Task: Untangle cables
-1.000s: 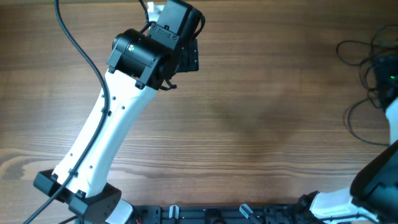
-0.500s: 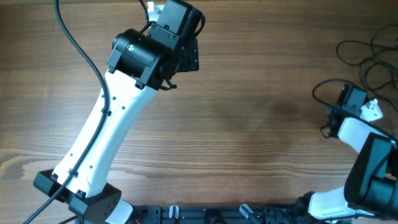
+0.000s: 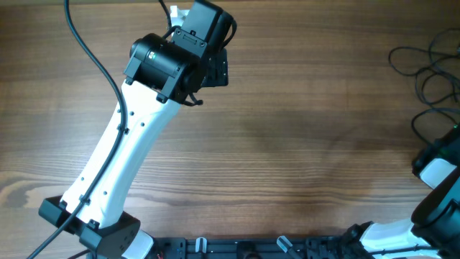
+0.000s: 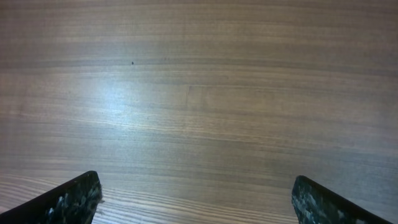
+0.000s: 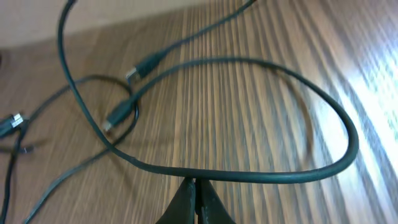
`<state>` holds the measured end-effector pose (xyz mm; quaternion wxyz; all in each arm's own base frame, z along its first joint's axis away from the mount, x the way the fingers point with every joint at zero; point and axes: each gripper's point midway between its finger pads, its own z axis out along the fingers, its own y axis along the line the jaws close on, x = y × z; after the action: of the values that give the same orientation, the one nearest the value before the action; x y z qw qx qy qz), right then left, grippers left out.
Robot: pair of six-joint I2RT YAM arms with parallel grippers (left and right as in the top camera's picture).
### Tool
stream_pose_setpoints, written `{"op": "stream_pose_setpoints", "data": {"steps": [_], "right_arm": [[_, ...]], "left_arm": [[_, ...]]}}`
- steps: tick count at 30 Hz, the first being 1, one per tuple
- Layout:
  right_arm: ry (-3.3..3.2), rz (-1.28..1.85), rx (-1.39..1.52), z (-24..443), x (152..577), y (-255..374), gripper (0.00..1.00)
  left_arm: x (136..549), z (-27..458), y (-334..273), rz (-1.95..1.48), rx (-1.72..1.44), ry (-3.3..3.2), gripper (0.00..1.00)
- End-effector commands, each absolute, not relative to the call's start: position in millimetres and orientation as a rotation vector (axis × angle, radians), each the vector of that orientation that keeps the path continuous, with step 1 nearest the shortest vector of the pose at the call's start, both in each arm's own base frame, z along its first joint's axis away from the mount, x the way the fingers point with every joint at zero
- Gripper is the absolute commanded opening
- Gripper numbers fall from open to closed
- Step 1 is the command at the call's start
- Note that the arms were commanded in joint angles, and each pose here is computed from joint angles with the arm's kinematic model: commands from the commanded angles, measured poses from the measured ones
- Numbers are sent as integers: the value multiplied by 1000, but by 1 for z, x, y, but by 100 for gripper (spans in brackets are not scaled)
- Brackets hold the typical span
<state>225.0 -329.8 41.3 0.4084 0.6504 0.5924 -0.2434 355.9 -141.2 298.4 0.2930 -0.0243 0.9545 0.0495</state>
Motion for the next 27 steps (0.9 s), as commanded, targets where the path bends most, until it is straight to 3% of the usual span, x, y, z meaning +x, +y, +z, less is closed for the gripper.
{"op": "stream_pose_setpoints", "data": {"steps": [1,2,3,4,8,10,11,14,17,19,27], "right_arm": [[1561,-573,1605,34,228,-330,4],[1604,-457,1558,32,246,-322,7],[1643,-328,1493,34,268,-310,75],[1668,-233,1436,38,285,-298,100],[1702,-91,1100,99,351,-240,100],[1651,-79,856,161,380,-204,100],[1533,-20,737,216,388,-181,100],[1334,145,441,319,374,-131,100],[1192,124,222,387,326,-92,100],[1112,103,194,403,291,-81,100],[936,168,-96,364,195,-1,100]], "left_arm": [[353,300,-141,129,-54,2542,100],[353,300,-141,129,-54,2542,100],[353,300,-141,129,-54,2542,100],[353,300,-141,129,-54,2541,100],[354,300,-142,126,-55,2539,100],[354,300,-142,126,-55,2539,100],[354,300,-142,126,-55,2539,100],[354,300,-142,126,-55,2539,100],[354,300,-142,127,-55,2539,100],[354,300,-142,127,-55,2539,100],[354,300,-139,158,-12,2538,100]]}}
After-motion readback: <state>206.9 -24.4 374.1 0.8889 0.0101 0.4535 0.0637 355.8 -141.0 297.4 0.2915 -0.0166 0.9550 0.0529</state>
